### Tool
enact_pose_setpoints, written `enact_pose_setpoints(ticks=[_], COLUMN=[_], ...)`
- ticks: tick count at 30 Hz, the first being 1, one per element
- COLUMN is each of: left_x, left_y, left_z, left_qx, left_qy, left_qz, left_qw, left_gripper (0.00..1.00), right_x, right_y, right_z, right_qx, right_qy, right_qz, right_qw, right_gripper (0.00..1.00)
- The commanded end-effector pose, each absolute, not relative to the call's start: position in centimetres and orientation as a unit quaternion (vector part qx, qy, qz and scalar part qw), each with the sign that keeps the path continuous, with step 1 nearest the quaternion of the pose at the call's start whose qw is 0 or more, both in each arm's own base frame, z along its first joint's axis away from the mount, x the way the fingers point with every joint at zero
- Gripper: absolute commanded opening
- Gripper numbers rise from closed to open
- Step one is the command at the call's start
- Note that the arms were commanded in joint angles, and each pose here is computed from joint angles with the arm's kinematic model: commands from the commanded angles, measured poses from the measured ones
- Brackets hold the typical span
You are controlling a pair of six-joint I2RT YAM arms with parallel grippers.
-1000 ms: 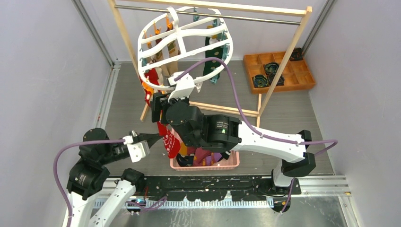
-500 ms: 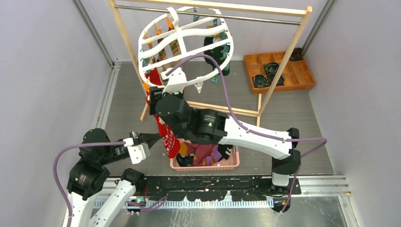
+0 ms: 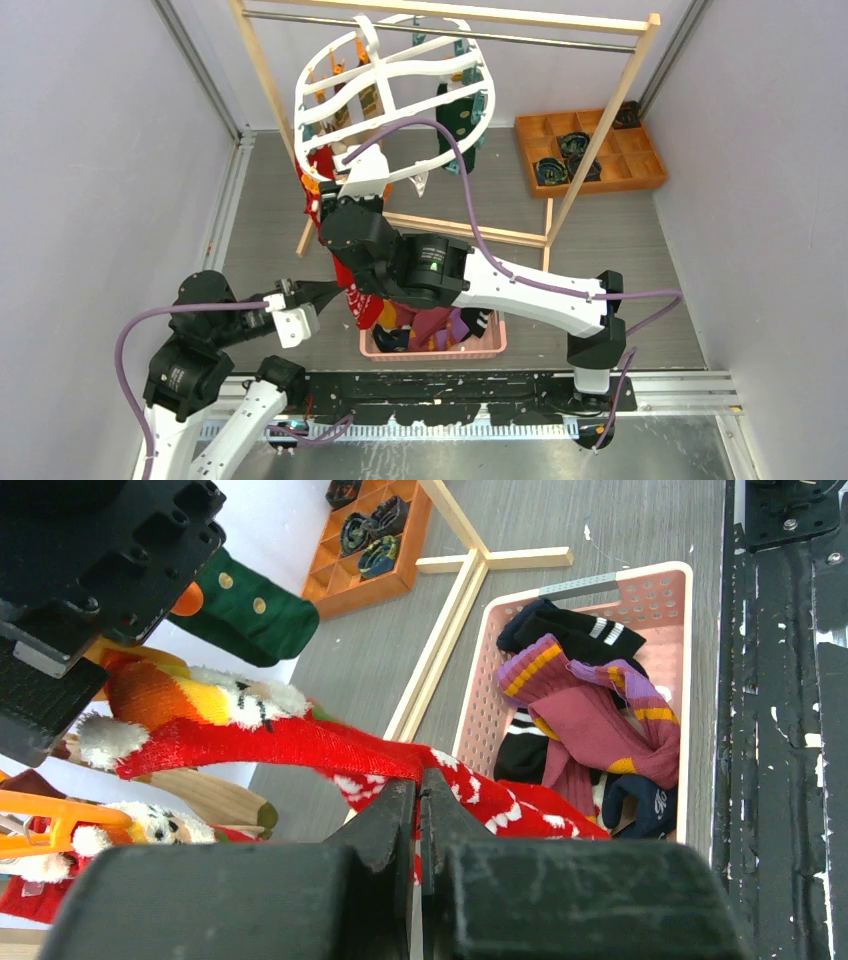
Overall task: Remove the socks clipped to the hanger
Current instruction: Remove the sock from the hanger, then place the sock in the bin.
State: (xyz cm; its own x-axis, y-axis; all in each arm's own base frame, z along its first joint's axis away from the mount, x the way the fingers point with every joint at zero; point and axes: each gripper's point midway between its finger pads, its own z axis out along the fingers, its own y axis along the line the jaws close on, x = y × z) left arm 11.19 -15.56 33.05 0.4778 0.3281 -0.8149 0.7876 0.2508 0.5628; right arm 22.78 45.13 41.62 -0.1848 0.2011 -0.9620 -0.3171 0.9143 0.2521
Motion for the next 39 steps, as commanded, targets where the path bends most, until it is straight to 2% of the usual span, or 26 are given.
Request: enact_pose_setpoints(ticks=[1,2,4,5,11,17,18,19,21,22,24,26,29,35,39], left_x=[10.9,10.9,11.0,11.0,10.5,7.6,7.4,7.4,7.3,7.2,6.9,6.5,6.2,6.5,6.8], left_y=[-15.8,-15.8,-15.7,-15.7,-15.6,-14.9,-14.9,-14.8,-14.8,-14.9,-15.0,-15.2,-15.4,-15.6,-15.8], left_z=[32.9,32.8,32.6,32.5,31.8,28.6,28.6,28.7,29.1,29.4,29.6,29.9,30.4,31.0,31.6], left_qx=[0.594,0.594,0.595,0.596,0.615,0.678,0.677,0.675,0.666,0.66,0.651,0.649,0.641,0.628,0.615], left_qy=[0.464,0.466,0.468,0.468,0.459,0.423,0.421,0.422,0.427,0.432,0.442,0.44,0.437,0.447,0.454], left_qz=[-0.185,-0.184,-0.184,-0.183,-0.178,-0.171,-0.168,-0.168,-0.174,-0.18,-0.197,-0.208,-0.221,-0.233,-0.24], left_qw=[0.63,0.63,0.627,0.626,0.616,0.576,0.579,0.581,0.586,0.587,0.585,0.585,0.591,0.593,0.598], left_gripper=[0.0,0.0,0.0,0.0,0.0,0.0,0.0,0.0,0.0,0.0,0.0,0.0,0.0,0.0,0.0], right_x=[22.9,22.8,22.6,22.6,22.2,21.4,21.1,20.7,20.0,19.5,18.4,17.1,14.7,8.6,6.5], right_y=[43.2,43.3,43.5,43.6,44.1,43.8,43.8,43.9,43.6,43.5,43.0,42.3,40.7,40.1,40.6], right_z=[44.7,44.8,44.9,45.0,45.3,45.2,45.0,44.6,43.7,43.2,42.1,40.9,39.5,36.3,34.6], right_qx=[0.001,-0.004,-0.009,-0.012,-0.029,-0.047,-0.053,-0.066,-0.087,-0.097,-0.116,-0.141,-0.168,-0.249,-0.285], right_qy=[0.722,0.721,0.719,0.719,0.723,0.724,0.725,0.726,0.727,0.727,0.725,0.722,0.711,0.668,0.655], right_qz=[0.223,0.227,0.239,0.245,0.292,0.332,0.337,0.342,0.351,0.359,0.379,0.399,0.444,0.55,0.558], right_qw=[0.654,0.655,0.652,0.65,0.626,0.602,0.598,0.593,0.583,0.577,0.564,0.547,0.518,0.436,0.422], right_gripper=[0.38,0.29,0.05,0.01,0.01,0.01,0.06,0.19,0.53,0.63,0.78,0.87,0.91,0.92,0.92])
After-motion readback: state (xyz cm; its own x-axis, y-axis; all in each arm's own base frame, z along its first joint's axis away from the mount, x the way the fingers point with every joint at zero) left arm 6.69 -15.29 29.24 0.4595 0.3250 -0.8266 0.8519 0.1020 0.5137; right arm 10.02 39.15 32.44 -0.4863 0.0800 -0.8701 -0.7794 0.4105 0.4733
